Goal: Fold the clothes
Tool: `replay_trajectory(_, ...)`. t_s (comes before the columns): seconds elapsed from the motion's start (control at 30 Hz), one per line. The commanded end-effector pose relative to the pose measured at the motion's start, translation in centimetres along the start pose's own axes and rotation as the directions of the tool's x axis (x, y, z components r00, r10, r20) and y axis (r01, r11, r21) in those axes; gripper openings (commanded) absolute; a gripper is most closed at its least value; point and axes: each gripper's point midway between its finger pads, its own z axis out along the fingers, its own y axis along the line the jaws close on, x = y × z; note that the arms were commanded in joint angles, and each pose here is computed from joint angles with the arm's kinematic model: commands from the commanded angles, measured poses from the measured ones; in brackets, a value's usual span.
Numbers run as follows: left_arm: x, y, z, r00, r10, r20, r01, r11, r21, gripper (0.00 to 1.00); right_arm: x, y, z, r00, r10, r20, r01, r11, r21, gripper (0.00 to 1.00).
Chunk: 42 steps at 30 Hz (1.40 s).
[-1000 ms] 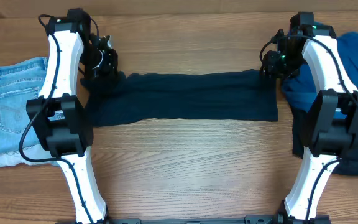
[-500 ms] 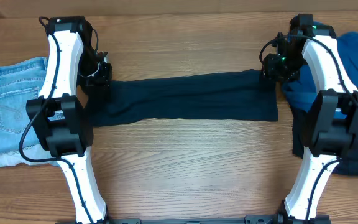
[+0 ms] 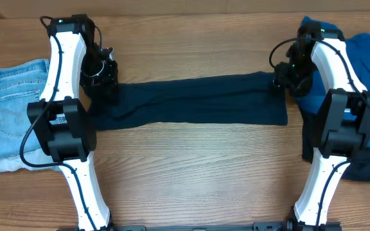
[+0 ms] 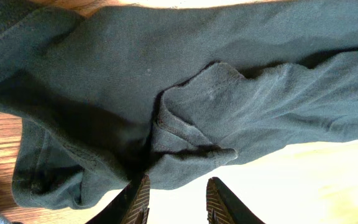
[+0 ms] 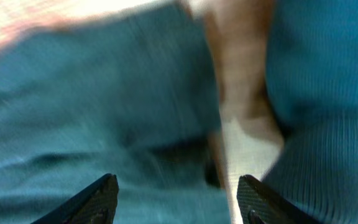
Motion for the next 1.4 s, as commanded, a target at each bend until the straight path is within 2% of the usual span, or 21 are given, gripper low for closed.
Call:
replay_trajectory(0.0,-0.2,-0.9,-1.3,0.999,0.029,0.043,-0.030,0.999,0.017,0.34,0.4,-0.3,0.3,0.997,0.069,-0.026,-0.069,0.997,-0.016,0.69)
replay_trajectory(0.13,-0.2,-0.9,-1.3,0.999,0.029,0.043,-0.030,0.999,0.017,0.33,0.2,1.7,0.4,0.997,0.068,-0.029,-0.071,0.989,-0.130,0.72)
replay_trajectory(0.2,-0.3,-0.9,-1.3,0.999,0.029,0.044,-0.030,0.999,0.017,0.33,-1.4,2.8,0.2,0.998,0.062,0.032,-0.054,0.978,-0.200,0.76)
replay_trajectory(0.27,-0.2,-0.9,-1.3,0.999,0.029,0.043,-0.029,0.999,0.017,0.33,-4.7,2.9,-0.2,0.983,0.090,0.161,-0.056,0.977,-0.206,0.76)
replay_trajectory(0.33,-0.2,-0.9,-1.3,0.999,0.028,0.043,-0.029,0.999,0.017,0.33,-6.3,3.0,-0.6,0.970,0.083,0.228,-0.034,0.977,-0.210,0.75)
replay_trajectory(0.53,-0.3,-0.9,-1.3,0.999,0.029,0.044,-0.029,0.999,0.017,0.33,-7.3,1.3,-0.5,0.957,0.082,0.280,-0.052,0.992,-0.115,0.73)
replay_trajectory(0.6,-0.3,-0.9,-1.3,0.999,0.029,0.044,-0.029,0.999,0.017,0.34,-7.3,1.2,-0.1,0.959,0.083,0.272,-0.054,0.992,-0.114,0.64)
replay_trajectory(0.77,-0.3,-0.9,-1.3,0.999,0.029,0.044,-0.030,0.999,0.017,0.34,-6.9,1.0,1.7,0.970,0.081,0.230,-0.058,0.993,-0.105,0.64)
replay_trajectory(0.83,-0.2,-0.9,-1.3,0.999,0.029,0.043,-0.030,0.999,0.017,0.34,-6.7,0.9,2.4,0.973,0.082,0.214,-0.062,0.993,-0.102,0.60)
replay_trajectory(0.87,-0.2,-0.9,-1.3,0.999,0.029,0.043,-0.030,0.999,0.017,0.34,-6.6,0.8,2.5,0.974,0.083,0.210,-0.063,0.993,-0.101,0.55)
replay_trajectory(0.93,-0.3,-0.9,-1.3,0.999,0.029,0.044,-0.029,0.999,0.016,0.34,-6.6,0.8,2.5,0.975,0.083,0.208,-0.063,0.993,-0.101,0.27)
replay_trajectory(0.97,-0.3,-0.9,-1.3,0.999,0.029,0.044,-0.029,0.999,0.016,0.34,-6.6,0.8,2.5,0.975,0.083,0.207,-0.064,0.993,-0.100,0.23)
replay_trajectory(1.0,-0.3,-0.9,-1.3,0.999,0.029,0.044,-0.029,0.999,0.016,0.34,-6.6,0.8,2.5,0.975,0.084,0.206,-0.064,0.993,-0.100,0.24)
replay_trajectory(1.07,-0.3,-0.9,-1.3,0.999,0.029,0.044,-0.029,0.999,0.017,0.34,-6.7,0.8,2.1,0.974,0.084,0.212,-0.064,0.993,-0.100,0.33)
replay_trajectory(1.1,-0.3,-0.9,-1.3,0.999,0.029,0.044,-0.029,0.999,0.017,0.34,-6.7,0.7,1.8,0.973,0.084,0.214,-0.067,0.994,-0.088,0.34)
replay_trajectory(1.2,-0.3,-0.9,-1.3,0.999,0.029,0.044,-0.029,0.999,0.017,0.34,-6.7,-0.3,0.1,0.971,0.085,0.225,-0.082,0.996,-0.023,0.34)
replay_trajectory(1.27,-0.3,-0.9,-1.4,0.998,0.029,0.047,-0.030,0.999,0.016,0.34,-6.6,-0.3,-0.6,0.972,0.085,0.220,-0.083,0.996,-0.017,0.29)
replay_trajectory(1.37,-0.3,-0.9,-1.4,0.998,0.029,0.047,-0.030,0.999,0.016,0.34,-6.2,-0.3,-0.5,0.975,0.087,0.207,-0.085,0.996,-0.015,0.29)
